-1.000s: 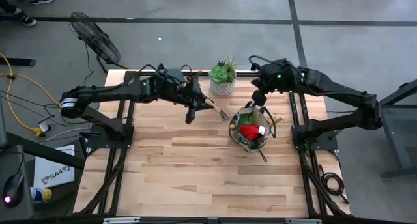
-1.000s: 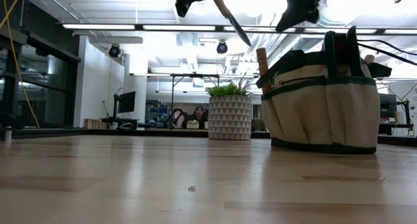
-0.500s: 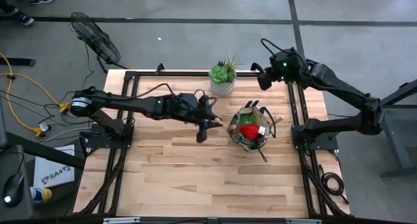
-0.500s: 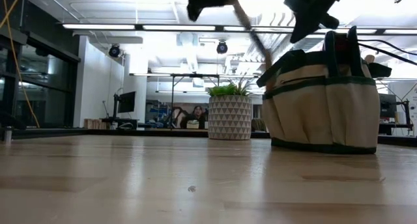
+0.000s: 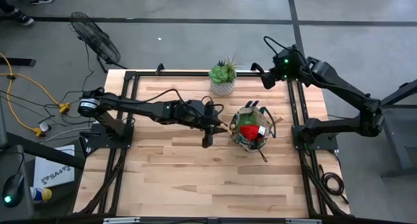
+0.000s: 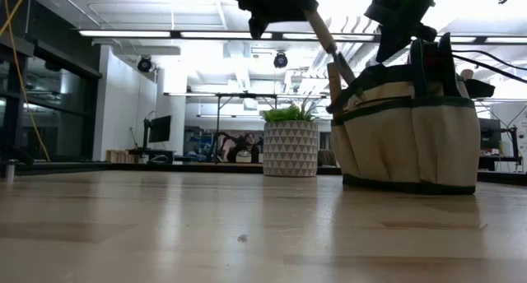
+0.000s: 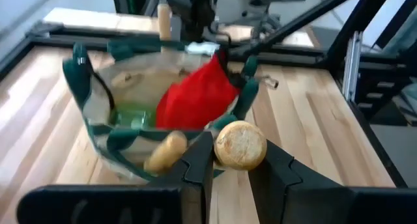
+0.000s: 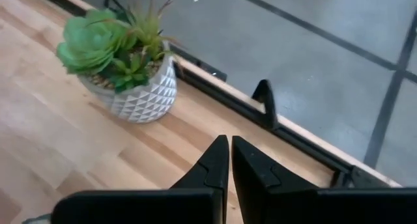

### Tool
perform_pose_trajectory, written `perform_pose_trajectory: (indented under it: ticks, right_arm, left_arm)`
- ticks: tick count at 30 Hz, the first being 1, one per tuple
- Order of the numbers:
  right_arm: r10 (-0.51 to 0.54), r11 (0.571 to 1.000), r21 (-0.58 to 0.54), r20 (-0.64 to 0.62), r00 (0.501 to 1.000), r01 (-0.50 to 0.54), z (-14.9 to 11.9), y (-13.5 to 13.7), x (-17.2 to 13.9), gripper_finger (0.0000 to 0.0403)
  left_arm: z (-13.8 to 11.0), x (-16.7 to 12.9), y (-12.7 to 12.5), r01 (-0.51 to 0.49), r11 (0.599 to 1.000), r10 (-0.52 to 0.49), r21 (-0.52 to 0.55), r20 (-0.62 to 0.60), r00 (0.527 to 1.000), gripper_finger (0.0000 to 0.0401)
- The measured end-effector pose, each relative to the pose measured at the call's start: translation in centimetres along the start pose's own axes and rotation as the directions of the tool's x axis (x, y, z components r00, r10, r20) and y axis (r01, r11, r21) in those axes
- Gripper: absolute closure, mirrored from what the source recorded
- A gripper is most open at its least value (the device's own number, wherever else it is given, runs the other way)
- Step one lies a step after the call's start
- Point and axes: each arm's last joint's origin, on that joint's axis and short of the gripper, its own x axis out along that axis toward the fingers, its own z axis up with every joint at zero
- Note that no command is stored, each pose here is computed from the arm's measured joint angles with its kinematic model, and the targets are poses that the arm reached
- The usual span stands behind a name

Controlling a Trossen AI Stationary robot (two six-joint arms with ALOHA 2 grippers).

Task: Pick & Place Garden tools in Gardening bag
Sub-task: Put the brown trowel into the brown gardening bag

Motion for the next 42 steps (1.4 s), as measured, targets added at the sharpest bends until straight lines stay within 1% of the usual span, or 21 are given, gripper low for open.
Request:
perform_pose_trajectory:
  ticks: [3,6,8,10,11,12,14,16,19,22,25,28,31,33,36,38,40,42]
  right_arm:
    - [0.023,1.000,-0.001,-0.012,1.000,-0.023,-0.1,0.1,0.0,0.0393]
    - [0.078,0.997,-0.001,-0.035,0.996,-0.078,-0.2,0.2,0.0,0.0393]
    - [0.122,0.992,-0.006,-0.052,0.991,-0.123,-0.3,0.3,0.0,0.0393]
    - [0.157,0.987,-0.006,-0.063,0.986,-0.158,-0.4,0.4,-0.1,0.0393]
    - [0.168,0.986,-0.006,-0.067,0.983,-0.169,-0.4,0.5,-0.1,0.0393]
    - [0.173,0.985,-0.006,-0.067,0.983,-0.173,-0.4,0.5,-0.1,0.0393]
    - [0.174,0.985,0.005,-0.069,0.982,-0.174,-0.5,0.5,-0.2,0.0393]
    - [0.194,0.981,0.011,-0.067,0.979,-0.194,-0.6,0.5,-0.6,0.0393]
    - [0.203,0.979,0.011,-0.048,0.978,-0.203,-0.7,0.3,-1.4,0.0393]
    - [0.214,0.977,0.015,-0.019,0.977,-0.214,-1.0,-0.1,-2.5,0.0393]
    - [0.225,0.974,0.031,0.016,0.974,-0.225,-1.3,-0.5,-3.7,0.0393]
    - [0.232,0.972,0.034,0.054,0.971,-0.234,-1.7,-0.9,-5.0,0.0393]
    - [0.235,0.970,0.036,0.077,0.969,-0.239,-2.0,-1.3,-5.9,0.0393]
    - [0.236,0.969,0.055,0.083,0.968,-0.241,-2.2,-1.4,-6.2,0.0393]
    - [0.234,0.967,0.081,0.083,0.969,-0.241,-2.5,-1.6,-6.6,0.0393]
    - [0.233,0.967,0.083,0.080,0.969,-0.240,-2.6,-1.6,-6.7,0.0393]
    - [0.232,0.968,0.083,0.073,0.970,-0.238,-2.7,-1.6,-6.7,0.0393]
    - [0.230,0.969,0.083,0.061,0.971,-0.234,-2.8,-1.7,-6.7,0.0393]
  left_arm:
    - [-0.2,0.6,0.1,-0.011,1.000,0.011,0.008,0.005,1.000,0.0335]
    - [-0.3,0.7,0.1,-0.017,1.000,0.017,0.020,0.001,1.000,0.0335]
    - [-0.3,1.1,0.1,-0.018,0.999,0.017,0.031,0.014,1.000,0.0335]
    - [-0.7,1.4,0.2,-0.022,0.999,0.022,0.030,-0.008,1.000,0.0335]
    - [-0.9,1.8,0.2,-0.024,0.999,0.024,0.030,0.001,1.000,0.0335]
    - [-0.9,2.1,0.2,-0.029,0.999,0.029,0.029,0.018,0.999,0.0335]
    - [-1.2,2.3,0.4,-0.053,0.999,0.053,0.009,-0.001,0.999,0.0335]
    - [-1.3,2.7,0.4,-0.065,0.998,0.065,-0.008,0.009,0.998,0.0335]
    - [-1.8,3.0,0.5,-0.075,0.997,0.074,-0.028,-0.024,0.997,0.0335]
    - [-1.8,3.2,0.5,-0.074,0.996,0.074,-0.044,-0.011,0.997,0.0335]
    - [-2.2,3.5,0.6,-0.080,0.992,0.077,-0.096,-0.033,0.996,0.0335]
    - [-2.2,4.0,0.6,-0.093,0.985,0.092,-0.149,-0.013,0.996,0.0335]
    - [-2.6,4.3,0.7,-0.097,0.975,0.094,-0.199,-0.024,0.995,0.0335]
    - [-2.5,4.7,0.7,-0.087,0.974,0.090,-0.208,0.008,0.996,0.0335]
    - [-2.6,4.9,0.7,-0.085,0.974,0.091,-0.210,0.017,0.996,0.0335]
    - [-2.6,5.4,0.7,-0.079,0.974,0.090,-0.213,0.043,0.995,0.0335]
    - [-2.9,5.5,0.7,-0.075,0.974,0.084,-0.214,0.031,0.996,0.0335]
    - [-2.8,5.6,0.4,-0.054,0.976,0.066,-0.212,0.049,0.997,0.0335]
